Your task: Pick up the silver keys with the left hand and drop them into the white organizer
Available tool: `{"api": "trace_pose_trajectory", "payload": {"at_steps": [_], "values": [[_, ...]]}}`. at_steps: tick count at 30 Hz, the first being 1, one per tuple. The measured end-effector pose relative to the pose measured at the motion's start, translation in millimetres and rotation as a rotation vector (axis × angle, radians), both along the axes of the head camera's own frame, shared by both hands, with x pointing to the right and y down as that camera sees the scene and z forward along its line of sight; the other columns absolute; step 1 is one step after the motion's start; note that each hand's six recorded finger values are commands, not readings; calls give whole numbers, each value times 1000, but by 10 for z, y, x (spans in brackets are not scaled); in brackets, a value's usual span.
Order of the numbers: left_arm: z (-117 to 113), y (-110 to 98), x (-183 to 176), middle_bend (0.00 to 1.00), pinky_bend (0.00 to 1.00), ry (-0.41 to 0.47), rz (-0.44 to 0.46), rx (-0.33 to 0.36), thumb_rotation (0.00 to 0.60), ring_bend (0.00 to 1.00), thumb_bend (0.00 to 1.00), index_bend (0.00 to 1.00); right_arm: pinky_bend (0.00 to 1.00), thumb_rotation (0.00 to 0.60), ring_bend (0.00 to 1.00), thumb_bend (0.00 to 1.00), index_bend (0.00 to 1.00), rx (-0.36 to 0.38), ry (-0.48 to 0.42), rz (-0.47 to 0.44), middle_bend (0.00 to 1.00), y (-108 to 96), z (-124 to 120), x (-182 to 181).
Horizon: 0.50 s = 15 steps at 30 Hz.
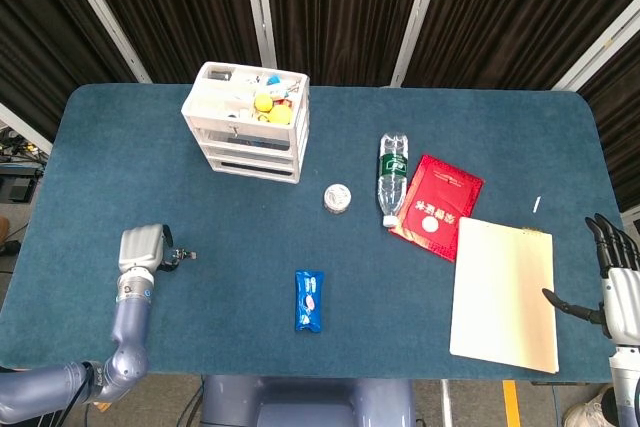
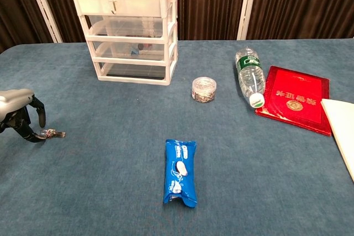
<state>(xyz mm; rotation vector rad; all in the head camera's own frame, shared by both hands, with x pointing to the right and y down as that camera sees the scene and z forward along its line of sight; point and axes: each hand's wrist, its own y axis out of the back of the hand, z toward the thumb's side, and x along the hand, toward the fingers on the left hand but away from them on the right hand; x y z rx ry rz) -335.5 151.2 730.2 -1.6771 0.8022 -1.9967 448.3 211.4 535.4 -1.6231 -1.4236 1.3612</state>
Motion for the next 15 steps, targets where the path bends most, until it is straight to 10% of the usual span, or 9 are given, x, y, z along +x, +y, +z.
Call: {"api": "trace_pose_trajectory", "payload": {"at_steps": [15], "values": [[-12, -21, 40, 954, 707, 2, -36, -22, 600, 844, 246, 494, 0, 600, 0, 65, 6, 9, 0, 1, 0, -6, -5, 2]]}}
